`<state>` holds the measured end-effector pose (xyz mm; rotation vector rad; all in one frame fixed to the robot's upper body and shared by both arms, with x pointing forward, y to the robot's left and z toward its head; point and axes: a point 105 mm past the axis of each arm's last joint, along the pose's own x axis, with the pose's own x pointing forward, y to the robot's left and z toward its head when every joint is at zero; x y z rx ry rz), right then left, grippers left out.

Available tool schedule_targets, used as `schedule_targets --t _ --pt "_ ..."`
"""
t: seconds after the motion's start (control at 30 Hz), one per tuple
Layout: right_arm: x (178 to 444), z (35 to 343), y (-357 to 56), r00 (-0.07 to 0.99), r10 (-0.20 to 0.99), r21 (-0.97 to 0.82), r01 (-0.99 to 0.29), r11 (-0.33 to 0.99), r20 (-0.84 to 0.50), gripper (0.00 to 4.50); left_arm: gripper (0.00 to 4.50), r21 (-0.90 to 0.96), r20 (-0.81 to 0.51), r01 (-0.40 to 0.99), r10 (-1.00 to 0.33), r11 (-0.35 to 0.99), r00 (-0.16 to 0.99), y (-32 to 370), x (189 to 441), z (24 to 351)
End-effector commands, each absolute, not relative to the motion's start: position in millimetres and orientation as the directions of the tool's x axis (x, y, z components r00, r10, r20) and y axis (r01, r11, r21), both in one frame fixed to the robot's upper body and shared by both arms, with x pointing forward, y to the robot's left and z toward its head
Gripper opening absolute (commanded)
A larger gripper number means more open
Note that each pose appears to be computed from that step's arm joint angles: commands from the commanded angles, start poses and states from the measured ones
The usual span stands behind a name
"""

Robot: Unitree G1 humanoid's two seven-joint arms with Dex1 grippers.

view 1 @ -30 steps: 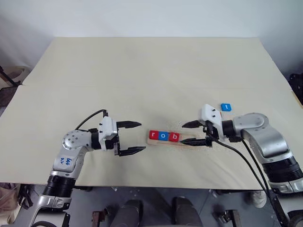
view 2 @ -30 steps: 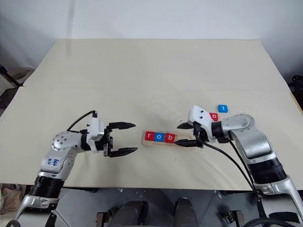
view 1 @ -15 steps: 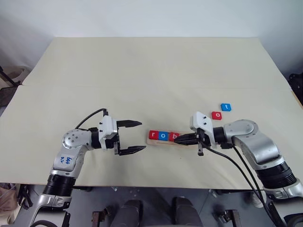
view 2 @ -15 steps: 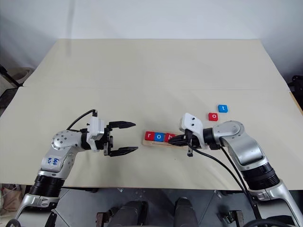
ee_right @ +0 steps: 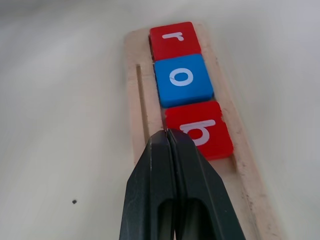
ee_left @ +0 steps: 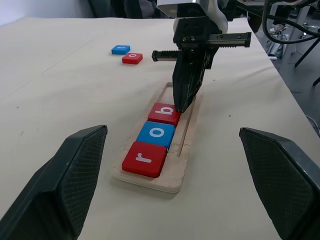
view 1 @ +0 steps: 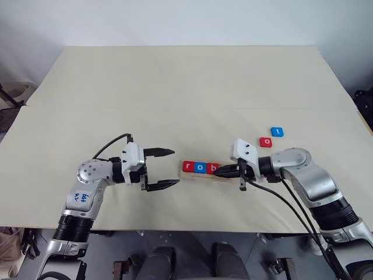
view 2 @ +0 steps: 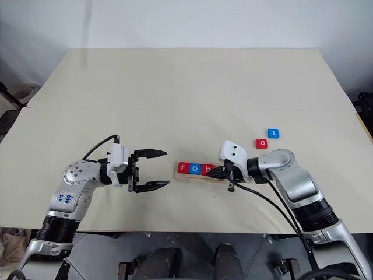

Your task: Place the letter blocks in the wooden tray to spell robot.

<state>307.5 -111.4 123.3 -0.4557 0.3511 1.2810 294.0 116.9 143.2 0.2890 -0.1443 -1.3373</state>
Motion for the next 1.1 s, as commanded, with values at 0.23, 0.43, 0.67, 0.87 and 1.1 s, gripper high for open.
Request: schedule_targets --t 0.23,0.43,0.67,0.87,1.1 --pt "313 144 -125 0.304 0.838 -0.166 -0.952 0.256 -0.453 0.03 4.50 0.318 -0.043 0.926 -0.972 0.204 0.229 115 294 153" --pt "325 133 -126 0.345 0.813 -0.184 -0.938 0.293 -0.469 0.03 4.50 0.323 -0.038 0.924 -0.972 0.206 0.230 114 295 154" --pt "322 130 -114 0.312 0.831 -0.173 -0.950 0.261 -0.460 0.03 4.50 0.326 -0.038 0.921 -0.971 0.211 0.236 115 295 155" --pt "319 138 -124 0.334 0.825 -0.192 -0.942 0.276 -0.456 0.03 4.50 0.325 -0.039 0.922 -0.971 0.210 0.235 115 294 154" --pt "310 165 -170 0.469 0.795 -0.230 -0.883 0.409 -0.385 0.03 4.50 0.318 -0.043 0.925 -0.972 0.207 0.232 117 294 152"
